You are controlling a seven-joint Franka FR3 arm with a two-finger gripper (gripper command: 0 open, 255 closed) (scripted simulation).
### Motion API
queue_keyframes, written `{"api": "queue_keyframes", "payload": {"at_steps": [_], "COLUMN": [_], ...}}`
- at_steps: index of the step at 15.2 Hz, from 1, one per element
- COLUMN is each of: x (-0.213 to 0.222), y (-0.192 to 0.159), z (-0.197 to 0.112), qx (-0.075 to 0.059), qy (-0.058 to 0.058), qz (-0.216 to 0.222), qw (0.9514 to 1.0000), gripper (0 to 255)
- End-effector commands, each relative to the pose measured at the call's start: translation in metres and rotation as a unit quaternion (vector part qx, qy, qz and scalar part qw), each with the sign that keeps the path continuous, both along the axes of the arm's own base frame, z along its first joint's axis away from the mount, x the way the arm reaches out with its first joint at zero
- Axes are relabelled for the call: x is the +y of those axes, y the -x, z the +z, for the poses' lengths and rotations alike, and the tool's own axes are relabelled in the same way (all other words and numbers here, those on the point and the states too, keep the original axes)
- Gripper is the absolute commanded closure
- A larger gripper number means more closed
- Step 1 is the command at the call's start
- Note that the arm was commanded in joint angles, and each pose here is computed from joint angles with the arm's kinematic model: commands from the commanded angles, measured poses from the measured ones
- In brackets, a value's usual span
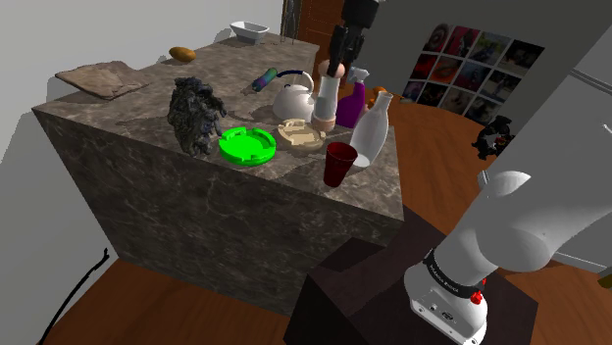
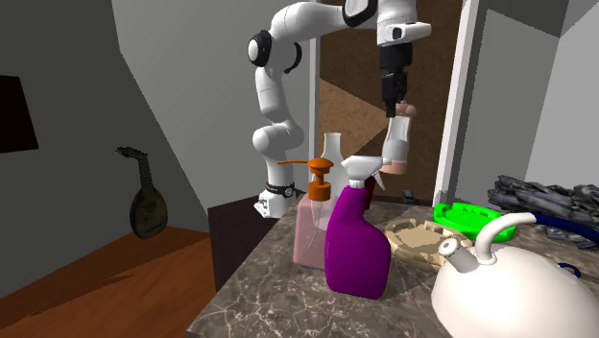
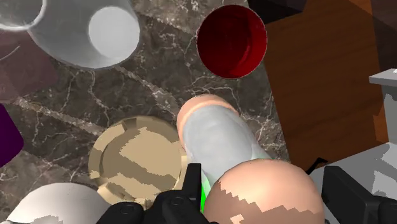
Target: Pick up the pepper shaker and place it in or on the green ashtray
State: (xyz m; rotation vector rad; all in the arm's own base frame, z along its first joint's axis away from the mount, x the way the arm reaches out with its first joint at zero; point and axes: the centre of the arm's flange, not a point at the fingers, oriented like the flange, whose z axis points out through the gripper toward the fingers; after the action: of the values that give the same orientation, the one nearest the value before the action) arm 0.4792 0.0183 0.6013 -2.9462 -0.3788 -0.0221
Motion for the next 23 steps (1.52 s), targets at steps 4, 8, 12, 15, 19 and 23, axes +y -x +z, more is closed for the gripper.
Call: {"api": "queue_keyframes", "payload": {"at_steps": [4,8,12,15,19,23], "x": [0.043,0.075,0.108,0.133,0.133,0.133], "y": [-0.053,-0.094,-0.135,-0.167,-0.167,-0.167], "z": [0.008,0.016,0.024,0.03,0.009,-0.012], "qx": [0.0,0.0,0.0,0.0,0.0,0.0], "qy": [0.0,0.0,0.0,0.0,0.0,0.0], "qz": [0.0,0.0,0.0,0.0,0.0,0.0], "qw": [1.0,1.0,1.0,1.0,1.0,1.0], "gripper": [255,255,255,255,255,255]}}
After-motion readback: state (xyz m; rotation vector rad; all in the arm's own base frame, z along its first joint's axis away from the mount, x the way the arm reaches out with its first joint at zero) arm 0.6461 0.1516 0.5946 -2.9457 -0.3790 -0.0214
